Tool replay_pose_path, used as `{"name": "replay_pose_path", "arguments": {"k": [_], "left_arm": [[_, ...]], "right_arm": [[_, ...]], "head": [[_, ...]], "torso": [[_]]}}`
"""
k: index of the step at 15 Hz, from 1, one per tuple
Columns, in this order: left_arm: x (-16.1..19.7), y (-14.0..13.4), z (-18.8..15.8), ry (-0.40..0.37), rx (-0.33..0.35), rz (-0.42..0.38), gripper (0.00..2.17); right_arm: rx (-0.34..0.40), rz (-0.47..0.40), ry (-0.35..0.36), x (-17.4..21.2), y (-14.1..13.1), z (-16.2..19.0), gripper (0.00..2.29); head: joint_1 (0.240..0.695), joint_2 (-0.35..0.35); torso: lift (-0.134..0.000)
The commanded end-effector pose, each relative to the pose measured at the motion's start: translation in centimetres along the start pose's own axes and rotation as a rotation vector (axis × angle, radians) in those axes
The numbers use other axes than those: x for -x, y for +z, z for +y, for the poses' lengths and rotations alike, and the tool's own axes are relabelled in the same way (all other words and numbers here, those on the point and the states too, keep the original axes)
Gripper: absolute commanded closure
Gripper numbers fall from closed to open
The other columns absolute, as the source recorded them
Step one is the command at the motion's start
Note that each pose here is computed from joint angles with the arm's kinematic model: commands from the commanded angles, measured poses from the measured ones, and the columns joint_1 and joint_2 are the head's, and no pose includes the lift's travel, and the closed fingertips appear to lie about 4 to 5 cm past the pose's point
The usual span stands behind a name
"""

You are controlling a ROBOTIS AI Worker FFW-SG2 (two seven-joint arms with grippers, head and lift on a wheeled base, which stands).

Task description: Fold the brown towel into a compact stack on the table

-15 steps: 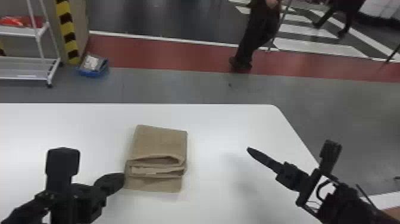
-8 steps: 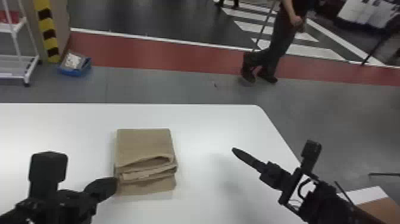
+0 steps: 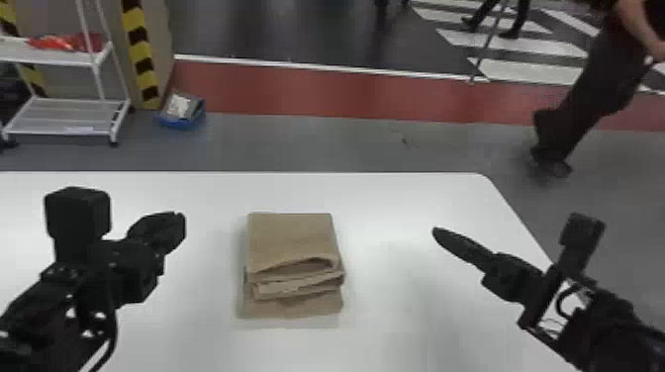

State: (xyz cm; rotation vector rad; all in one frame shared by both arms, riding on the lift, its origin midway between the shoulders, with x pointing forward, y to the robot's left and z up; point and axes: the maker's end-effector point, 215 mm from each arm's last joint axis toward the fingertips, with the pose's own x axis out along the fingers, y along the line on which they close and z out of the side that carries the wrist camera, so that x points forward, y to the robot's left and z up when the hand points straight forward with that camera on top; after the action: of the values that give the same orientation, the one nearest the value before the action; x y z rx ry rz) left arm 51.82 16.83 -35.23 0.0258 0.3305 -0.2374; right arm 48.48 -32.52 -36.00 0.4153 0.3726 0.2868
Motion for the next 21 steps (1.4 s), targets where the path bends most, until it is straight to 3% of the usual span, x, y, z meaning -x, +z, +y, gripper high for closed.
{"name": "replay_pose_path", "arguments": {"k": [1, 4, 11, 14, 16, 18, 21], "left_arm": [[-0.6, 1.5, 0.3, 0.014, -0.002, -0.035, 0.01], [-1.6, 1.3, 0.1, 0.034, -0.016, -0.030, 0.03], [-2.5, 2.0, 2.7, 0.130, -0.032, -0.097, 0.04], [-1.3, 4.3, 2.9, 0.151, 0.002, -0.240, 0.05], [0.3, 5.9, 1.3, 0.123, 0.020, -0.366, 0.04], [0.3, 4.4, -0.2, 0.102, 0.012, -0.343, 0.04], [0.6, 3.4, -1.2, 0.101, -0.007, -0.340, 0.05]], "right_arm": [[0.110, -0.028, -0.026, 0.2, 1.6, 1.2, 0.20], [0.203, -0.103, -0.074, 0.7, 2.9, 2.6, 0.07], [0.218, -0.157, -0.145, 3.2, 1.7, 1.0, 0.05], [0.254, -0.189, -0.146, 4.0, 1.8, 1.2, 0.05], [0.279, -0.210, -0.162, 4.2, 2.4, 1.5, 0.06], [0.309, -0.229, -0.152, 4.4, 2.6, 2.3, 0.07], [0.352, -0.197, -0.113, 3.5, 0.1, 4.9, 0.07]], "head": [[0.695, -0.173], [0.695, -0.165], [0.695, -0.165], [0.695, -0.156], [0.695, -0.158], [0.695, -0.168], [0.695, -0.180]], "torso": [[-0.125], [-0.125], [-0.125], [-0.125], [-0.125], [-0.125], [-0.125]]}}
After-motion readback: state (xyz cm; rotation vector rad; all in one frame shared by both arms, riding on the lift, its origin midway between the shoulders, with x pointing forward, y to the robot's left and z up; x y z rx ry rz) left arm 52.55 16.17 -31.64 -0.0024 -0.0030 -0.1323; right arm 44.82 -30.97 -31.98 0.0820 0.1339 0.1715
